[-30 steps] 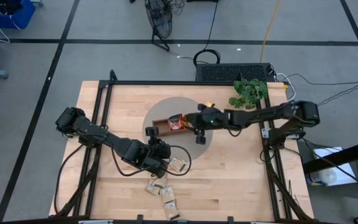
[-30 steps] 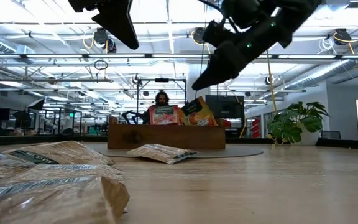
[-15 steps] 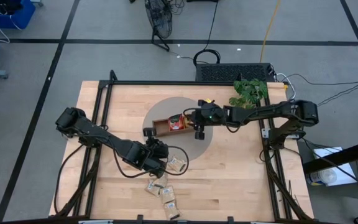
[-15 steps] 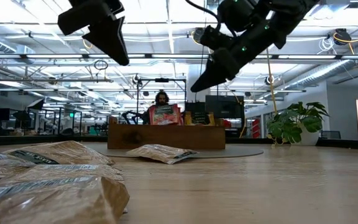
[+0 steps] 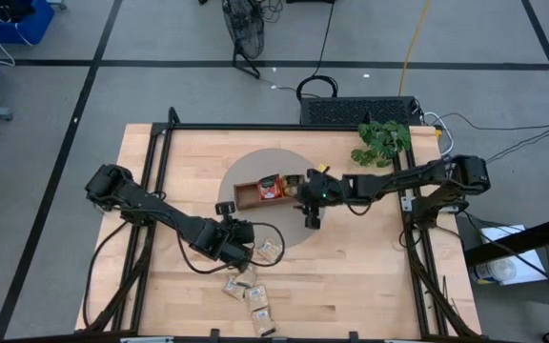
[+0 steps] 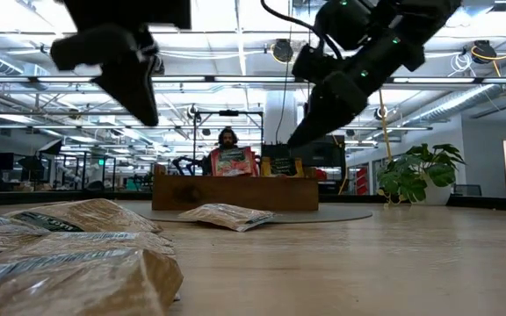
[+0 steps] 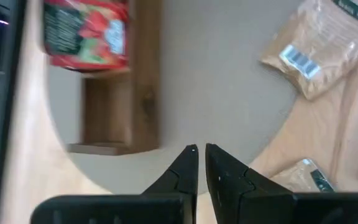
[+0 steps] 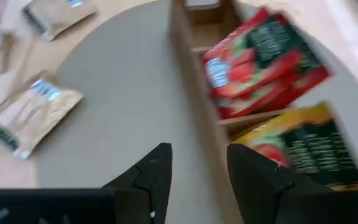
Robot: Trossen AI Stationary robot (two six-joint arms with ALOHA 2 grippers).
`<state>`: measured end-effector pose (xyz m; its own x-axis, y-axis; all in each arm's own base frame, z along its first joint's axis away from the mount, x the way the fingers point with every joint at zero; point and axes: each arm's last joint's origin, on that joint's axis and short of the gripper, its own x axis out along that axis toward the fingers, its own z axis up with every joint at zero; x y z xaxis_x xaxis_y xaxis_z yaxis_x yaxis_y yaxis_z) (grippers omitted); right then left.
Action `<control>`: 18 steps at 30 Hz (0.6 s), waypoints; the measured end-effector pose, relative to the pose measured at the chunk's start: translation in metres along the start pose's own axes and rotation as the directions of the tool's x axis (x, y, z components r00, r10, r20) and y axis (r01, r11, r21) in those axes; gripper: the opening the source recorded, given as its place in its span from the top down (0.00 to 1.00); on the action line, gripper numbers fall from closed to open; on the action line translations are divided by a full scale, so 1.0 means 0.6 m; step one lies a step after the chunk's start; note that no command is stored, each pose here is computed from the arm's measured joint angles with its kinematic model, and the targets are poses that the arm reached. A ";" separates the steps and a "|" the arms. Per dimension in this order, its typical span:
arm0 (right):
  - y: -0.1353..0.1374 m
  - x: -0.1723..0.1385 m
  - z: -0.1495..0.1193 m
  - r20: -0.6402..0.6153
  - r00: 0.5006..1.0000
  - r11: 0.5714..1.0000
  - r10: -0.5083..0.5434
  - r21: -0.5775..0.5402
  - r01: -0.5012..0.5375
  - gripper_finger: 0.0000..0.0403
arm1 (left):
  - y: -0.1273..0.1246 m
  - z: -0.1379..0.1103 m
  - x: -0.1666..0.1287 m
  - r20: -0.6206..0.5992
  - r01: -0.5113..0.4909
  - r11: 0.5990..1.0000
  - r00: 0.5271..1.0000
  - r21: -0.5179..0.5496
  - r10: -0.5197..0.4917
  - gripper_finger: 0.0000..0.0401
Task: Pick & Place Tea
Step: Put the brown tea bag into the wooden organizer
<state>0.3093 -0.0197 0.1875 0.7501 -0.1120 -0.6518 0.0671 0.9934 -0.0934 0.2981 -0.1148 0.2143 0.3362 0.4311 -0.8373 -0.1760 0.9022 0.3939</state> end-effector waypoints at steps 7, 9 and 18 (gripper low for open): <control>0.078 0.007 -0.028 0.171 0.939 0.950 0.297 -0.152 -0.273 0.66 | 0.000 -0.024 0.037 -0.032 0.002 1.000 0.999 0.021 -0.001 0.91; 0.104 0.010 -0.036 0.210 0.925 0.935 0.317 -0.233 -0.268 0.66 | 0.004 -0.026 0.043 -0.043 -0.005 1.000 0.999 0.012 0.006 0.91; 0.185 0.061 -0.083 0.210 0.938 0.851 0.275 -0.508 -0.136 0.60 | 0.006 0.009 0.053 0.076 0.129 0.990 0.989 -0.055 -0.124 0.91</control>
<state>0.3113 0.0851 0.1159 0.8606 0.1738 -0.4788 -0.3786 0.8470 -0.3732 0.3130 -0.0976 0.1911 0.4245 0.3154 -0.8487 -0.1821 0.9479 0.2612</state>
